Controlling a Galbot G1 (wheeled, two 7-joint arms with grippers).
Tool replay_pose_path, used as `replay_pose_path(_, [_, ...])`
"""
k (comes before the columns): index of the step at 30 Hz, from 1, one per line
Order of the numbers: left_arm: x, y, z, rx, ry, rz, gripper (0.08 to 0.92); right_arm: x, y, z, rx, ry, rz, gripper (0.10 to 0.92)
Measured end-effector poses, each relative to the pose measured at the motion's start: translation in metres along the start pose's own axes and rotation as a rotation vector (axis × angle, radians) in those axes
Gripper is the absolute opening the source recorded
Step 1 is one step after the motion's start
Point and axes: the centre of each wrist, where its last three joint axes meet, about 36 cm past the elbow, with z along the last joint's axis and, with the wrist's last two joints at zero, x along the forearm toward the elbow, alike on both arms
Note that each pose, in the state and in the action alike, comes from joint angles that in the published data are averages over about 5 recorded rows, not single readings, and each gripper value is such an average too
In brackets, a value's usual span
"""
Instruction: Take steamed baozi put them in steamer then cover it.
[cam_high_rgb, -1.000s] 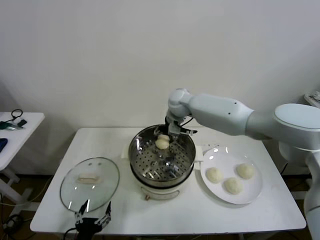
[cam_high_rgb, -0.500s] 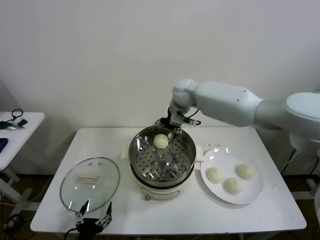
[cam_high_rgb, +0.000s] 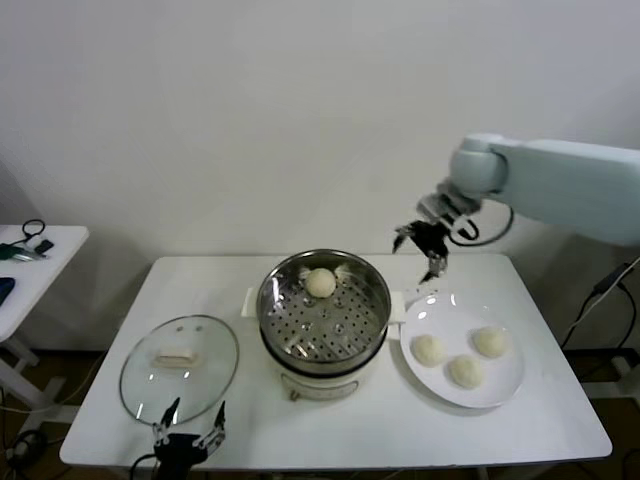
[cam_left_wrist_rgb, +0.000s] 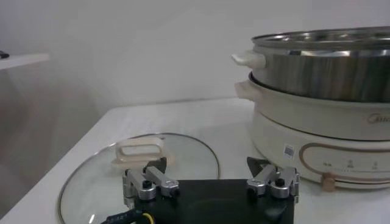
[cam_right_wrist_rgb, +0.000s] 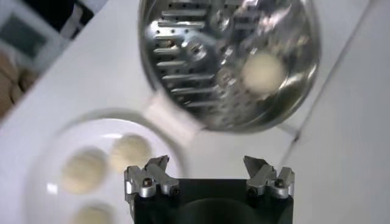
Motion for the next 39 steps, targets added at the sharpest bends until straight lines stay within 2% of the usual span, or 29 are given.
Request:
replay_pose_path(9, [-0.001, 0.001, 0.0, -0.003, 0.0, 0.001, 0.823, -0.069, 0.045, 0.016, -0.238, 0.042, -0.026, 0.823])
replay_pose_path(23, [0.0, 0.001, 0.002, -0.009, 0.007, 0.003, 0.823, -0.141, 0.066, 0.035, -0.395, 0.106, -0.021, 0.82])
replay_pose_path(34, [0.001, 0.001, 0.003, -0.009, 0.009, 0.001, 0.823, -0.17, 0.066, 0.035, -0.435, 0.107, -0.003, 0.7])
replay_pose_path(39, [0.002, 0.0, 0.004, -0.01, 0.008, 0.002, 0.823, -0.171, 0.064, 0.036, -0.442, 0.095, 0.0, 0.685])
